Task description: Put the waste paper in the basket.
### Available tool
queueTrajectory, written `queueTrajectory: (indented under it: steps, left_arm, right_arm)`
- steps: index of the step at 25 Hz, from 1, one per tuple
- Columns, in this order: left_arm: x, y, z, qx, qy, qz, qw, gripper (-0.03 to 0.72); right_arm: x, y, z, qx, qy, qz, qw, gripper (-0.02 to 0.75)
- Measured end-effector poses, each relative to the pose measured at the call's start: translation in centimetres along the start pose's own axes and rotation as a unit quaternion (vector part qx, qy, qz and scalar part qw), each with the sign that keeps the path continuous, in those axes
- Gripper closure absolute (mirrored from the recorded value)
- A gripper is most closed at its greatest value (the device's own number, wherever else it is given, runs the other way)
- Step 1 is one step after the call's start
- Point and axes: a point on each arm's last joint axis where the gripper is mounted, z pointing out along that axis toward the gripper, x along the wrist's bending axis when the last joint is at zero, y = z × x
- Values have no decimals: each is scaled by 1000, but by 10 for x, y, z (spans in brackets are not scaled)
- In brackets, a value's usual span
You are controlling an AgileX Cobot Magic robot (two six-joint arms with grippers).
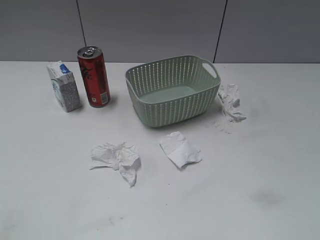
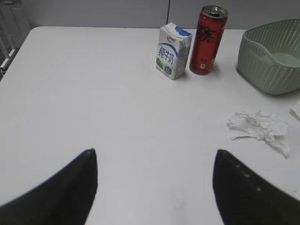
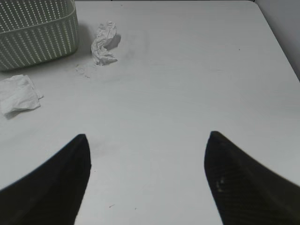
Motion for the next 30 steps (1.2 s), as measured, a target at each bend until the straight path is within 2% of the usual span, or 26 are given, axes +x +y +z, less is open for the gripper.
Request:
queueTrajectory:
  steps: [20, 24, 30]
  left_arm:
    - [0, 0, 0, 0, 0, 0, 1000, 102]
    - [0, 0, 0, 0, 0, 0, 1000, 97]
    - [0, 0, 0, 0, 0, 0, 1000, 97]
  right_arm:
    - [0, 0, 0, 1, 0, 0, 1000, 168]
    - [0, 4, 11, 40, -3, 3, 999, 168]
    - [-1, 13, 43, 149, -3, 5, 989, 168]
